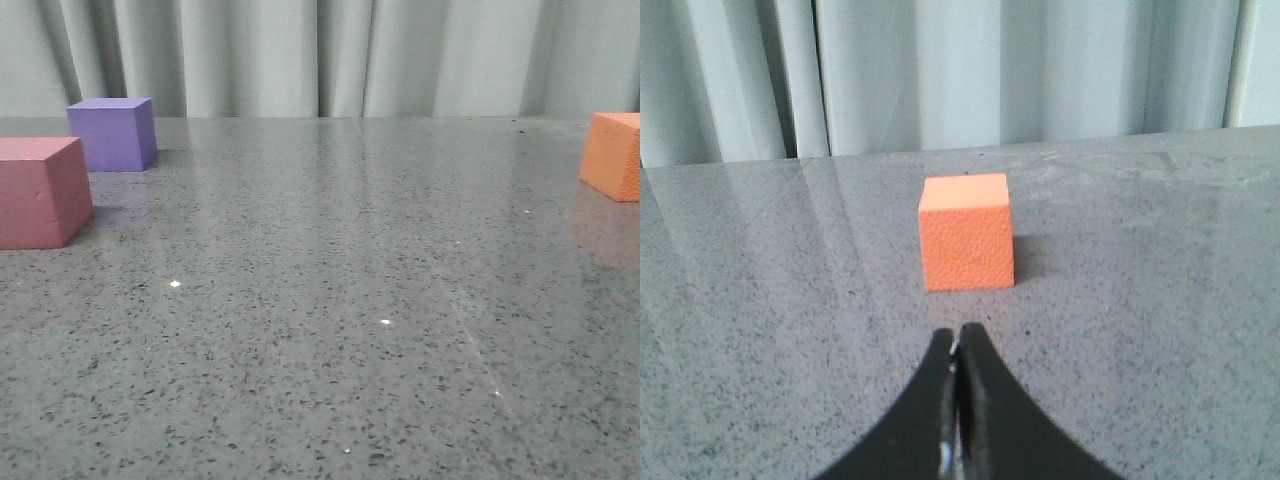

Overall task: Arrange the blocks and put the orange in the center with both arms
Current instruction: 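Move the right gripper above the orange cube and open it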

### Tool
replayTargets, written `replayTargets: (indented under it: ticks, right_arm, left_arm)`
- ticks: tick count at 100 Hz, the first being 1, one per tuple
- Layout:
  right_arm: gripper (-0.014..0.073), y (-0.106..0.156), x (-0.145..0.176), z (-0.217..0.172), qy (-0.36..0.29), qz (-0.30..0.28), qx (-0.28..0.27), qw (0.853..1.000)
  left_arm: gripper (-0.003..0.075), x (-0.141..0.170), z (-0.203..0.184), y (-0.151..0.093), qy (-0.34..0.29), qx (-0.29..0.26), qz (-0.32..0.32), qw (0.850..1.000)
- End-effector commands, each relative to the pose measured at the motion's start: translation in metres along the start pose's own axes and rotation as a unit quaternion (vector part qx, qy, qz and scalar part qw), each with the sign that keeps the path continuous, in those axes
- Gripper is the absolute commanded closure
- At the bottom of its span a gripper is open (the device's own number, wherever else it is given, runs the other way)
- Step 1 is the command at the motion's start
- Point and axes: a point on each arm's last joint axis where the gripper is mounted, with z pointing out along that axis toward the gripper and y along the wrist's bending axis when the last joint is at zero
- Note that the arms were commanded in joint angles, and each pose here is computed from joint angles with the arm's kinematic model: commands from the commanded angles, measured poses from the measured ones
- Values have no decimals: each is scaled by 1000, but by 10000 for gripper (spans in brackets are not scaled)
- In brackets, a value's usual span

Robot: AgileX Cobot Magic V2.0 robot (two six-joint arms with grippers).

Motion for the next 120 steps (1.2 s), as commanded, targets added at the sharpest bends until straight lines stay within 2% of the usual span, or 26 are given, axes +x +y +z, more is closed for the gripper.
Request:
replayTargets:
  ticks: [1, 12, 22, 36, 45, 59, 76, 83, 89, 92, 96, 97, 103, 104, 106, 120]
  right_arm:
    - [662, 4, -40, -2, -27, -12, 2, 1000]
    - [662, 7, -77, 7, 25, -12, 10, 1000]
    - [662, 11, -123, 22, 64, -11, 16, 998]
    - [662, 16, -177, 57, 112, -10, 23, 993]
    - [662, 19, -200, 82, 138, -9, 25, 990]
    - [662, 21, -218, 119, 151, -9, 27, 988]
    - [649, 19, -206, 159, 193, -9, 30, 981]
    - [593, 19, -197, 170, 212, -8, 31, 977]
    - [471, 18, -190, 178, 231, -4, 32, 972]
    - [396, 18, -186, 182, 239, 0, 31, 971]
    - [238, 18, -183, 186, 244, 2, 31, 969]
    - [238, 18, -183, 187, 245, 2, 31, 969]
    - [-8, 18, -180, 192, 243, 2, 31, 969]
    - [-8, 18, -180, 193, 244, 1, 31, 969]
    - [-73, 18, -179, 195, 242, 1, 31, 970]
    - [-15, 16, -172, 205, 250, -28, 27, 968]
  left_arm:
    - [739, 10, -1, -1, -25, 9, -1, 1000]
    - [739, 10, -1, -1, -25, 9, 0, 1000]
    - [739, 10, -1, -1, -25, 9, 0, 1000]
    - [739, 10, -1, -1, -25, 9, 0, 1000]
    - [739, 10, -1, -1, -25, 9, 0, 1000]
    - [739, 10, -1, -1, -25, 9, 0, 1000]
    - [739, 10, -1, -1, -25, 9, 0, 1000]
    - [739, 10, -1, -1, -25, 9, 0, 1000]
    - [739, 10, -1, -1, -25, 9, 0, 1000]
    - [739, 10, -1, -1, -25, 9, 0, 1000]
    - [739, 10, -1, -1, -25, 9, 0, 1000]
    - [739, 10, -1, -1, -25, 9, 0, 1000]
    - [739, 10, -1, -1, -25, 9, 0, 1000]
    - [739, 10, -1, -1, -25, 9, 0, 1000]
    - [739, 10, -1, -1, -25, 9, 0, 1000]
    - [739, 10, -1, -1, -25, 9, 0, 1000]
